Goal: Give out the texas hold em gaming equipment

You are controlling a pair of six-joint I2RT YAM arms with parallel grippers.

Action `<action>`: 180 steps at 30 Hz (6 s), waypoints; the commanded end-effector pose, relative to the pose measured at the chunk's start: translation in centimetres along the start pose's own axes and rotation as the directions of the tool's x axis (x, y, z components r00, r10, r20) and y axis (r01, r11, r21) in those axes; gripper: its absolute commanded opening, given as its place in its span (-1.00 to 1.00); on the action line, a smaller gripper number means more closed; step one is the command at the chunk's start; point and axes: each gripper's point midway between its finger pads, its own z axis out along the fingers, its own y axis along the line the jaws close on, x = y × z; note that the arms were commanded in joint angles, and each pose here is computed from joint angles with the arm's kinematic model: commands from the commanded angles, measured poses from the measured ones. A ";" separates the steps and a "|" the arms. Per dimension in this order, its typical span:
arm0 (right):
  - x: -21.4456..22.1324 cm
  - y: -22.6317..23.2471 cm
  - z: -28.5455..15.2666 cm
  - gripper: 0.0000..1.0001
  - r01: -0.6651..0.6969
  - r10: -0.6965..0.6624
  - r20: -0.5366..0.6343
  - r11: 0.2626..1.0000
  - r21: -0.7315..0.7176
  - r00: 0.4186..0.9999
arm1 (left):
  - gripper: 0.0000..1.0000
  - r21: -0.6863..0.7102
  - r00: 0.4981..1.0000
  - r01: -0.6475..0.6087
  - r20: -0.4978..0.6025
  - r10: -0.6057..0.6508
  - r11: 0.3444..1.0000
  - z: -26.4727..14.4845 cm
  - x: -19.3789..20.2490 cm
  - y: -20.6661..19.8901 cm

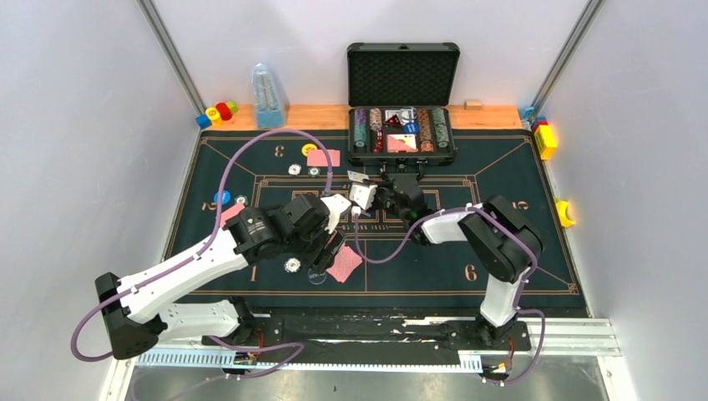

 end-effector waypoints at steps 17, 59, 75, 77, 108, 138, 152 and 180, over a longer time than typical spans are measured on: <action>-1.1 8.0 3.2 -1.00 0.298 -0.295 0.046 0.953 -0.058 0.954 | -1.00 -0.014 0.998 0.014 0.060 -0.014 1.000 -0.5 -1.1 0.3; -2.8 16.5 1.8 0.12 0.209 -0.197 0.071 0.894 -0.397 0.978 | -1.00 -0.015 0.997 0.017 0.069 -0.016 1.000 -0.7 -1.2 0.3; -5.2 14.7 0.8 0.53 0.228 -0.190 0.138 0.903 -0.364 0.972 | -1.00 -0.023 0.997 0.016 0.071 -0.014 1.000 -0.7 -1.2 0.5; -5.7 12.9 0.9 0.55 0.206 -0.173 0.129 0.924 -0.322 0.977 | -1.00 -0.022 0.998 0.016 0.069 -0.014 1.000 -0.7 -1.2 0.5; -4.1 -21.2 -10.5 0.89 -0.835 0.828 0.280 0.346 0.427 0.486 | -1.00 -0.018 0.998 0.006 0.069 -0.005 1.000 -0.6 -1.4 0.4; 5.4 9.6 1.6 0.86 -0.726 0.848 -0.516 0.431 0.537 0.122 | -1.00 0.005 0.995 0.001 0.098 -0.002 1.000 -1.4 -1.5 0.2; 5.8 11.4 -2.5 0.65 -0.680 0.811 -0.573 0.489 0.547 0.123 | -1.00 0.007 0.995 -0.002 0.097 0.001 1.000 -1.4 -1.5 0.1; 19.0 2.9 -17.9 0.14 -0.308 0.976 -0.148 0.093 0.947 -0.159 | -1.00 0.002 0.995 0.001 0.095 -0.001 1.000 -1.3 -1.4 0.2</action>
